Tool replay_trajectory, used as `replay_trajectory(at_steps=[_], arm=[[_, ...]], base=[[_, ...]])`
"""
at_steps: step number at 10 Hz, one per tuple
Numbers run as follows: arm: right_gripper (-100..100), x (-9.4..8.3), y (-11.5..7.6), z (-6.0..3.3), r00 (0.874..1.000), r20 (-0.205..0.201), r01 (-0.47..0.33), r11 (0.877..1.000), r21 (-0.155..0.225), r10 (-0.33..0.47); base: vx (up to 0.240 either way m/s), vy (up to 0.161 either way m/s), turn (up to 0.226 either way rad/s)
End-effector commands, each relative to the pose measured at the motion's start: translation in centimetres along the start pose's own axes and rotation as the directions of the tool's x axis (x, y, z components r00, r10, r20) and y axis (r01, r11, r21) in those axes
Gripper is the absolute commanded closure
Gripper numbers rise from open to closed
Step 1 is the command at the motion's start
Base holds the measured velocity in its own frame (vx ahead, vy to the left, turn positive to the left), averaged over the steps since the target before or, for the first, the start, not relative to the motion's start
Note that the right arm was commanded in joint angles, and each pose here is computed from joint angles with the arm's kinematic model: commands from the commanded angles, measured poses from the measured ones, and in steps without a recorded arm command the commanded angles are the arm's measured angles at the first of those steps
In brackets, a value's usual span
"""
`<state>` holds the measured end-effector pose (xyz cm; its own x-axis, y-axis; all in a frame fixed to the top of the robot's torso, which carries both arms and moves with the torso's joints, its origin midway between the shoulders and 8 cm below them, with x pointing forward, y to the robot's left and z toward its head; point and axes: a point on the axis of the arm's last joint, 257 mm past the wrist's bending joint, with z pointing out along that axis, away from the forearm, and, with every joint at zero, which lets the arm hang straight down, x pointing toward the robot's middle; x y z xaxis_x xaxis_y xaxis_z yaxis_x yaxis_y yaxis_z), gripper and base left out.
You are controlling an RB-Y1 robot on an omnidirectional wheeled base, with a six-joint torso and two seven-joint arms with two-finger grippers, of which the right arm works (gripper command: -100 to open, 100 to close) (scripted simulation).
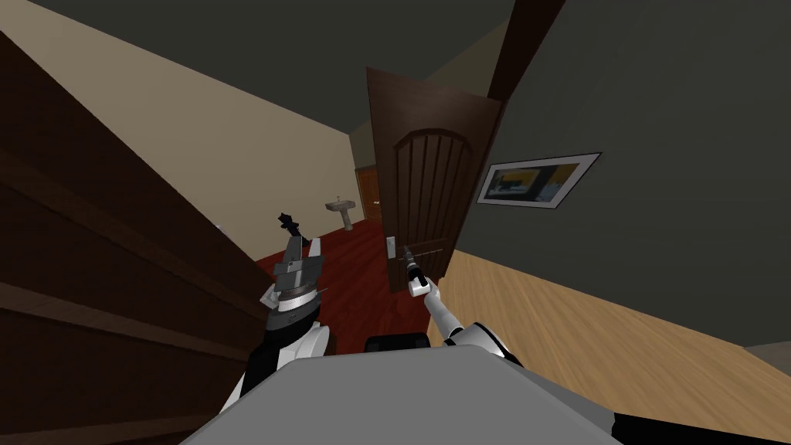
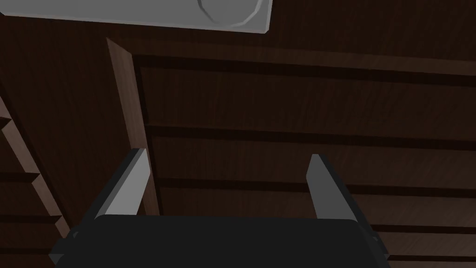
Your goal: Push the door open
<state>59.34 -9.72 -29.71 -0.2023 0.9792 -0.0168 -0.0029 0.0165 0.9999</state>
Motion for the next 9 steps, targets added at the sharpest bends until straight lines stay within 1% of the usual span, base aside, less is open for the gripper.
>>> replay_trajectory(at_steps=[1,2,6,9], arm=[[-100,0.71,0.06,0.11,1.0,-0.009,-0.01,1.0,0.0,0.01],[-100,0.96,0.08,0.14,1.0,-0.012,-0.013,1.0,0.0,0.013],[-100,1.07,0.09,0.15,1.0,-0.013,-0.015,1.0,0.0,0.015],[-100,1.07,0.09,0.15,1.0,-0.013,-0.015,1.0,0.0,0.015]], base=[[-0.151,0.158,-0.01],[-0.061,0.053,-0.005],[-0.005,0.006,-0.015],[0.0,0.023,0.006]])
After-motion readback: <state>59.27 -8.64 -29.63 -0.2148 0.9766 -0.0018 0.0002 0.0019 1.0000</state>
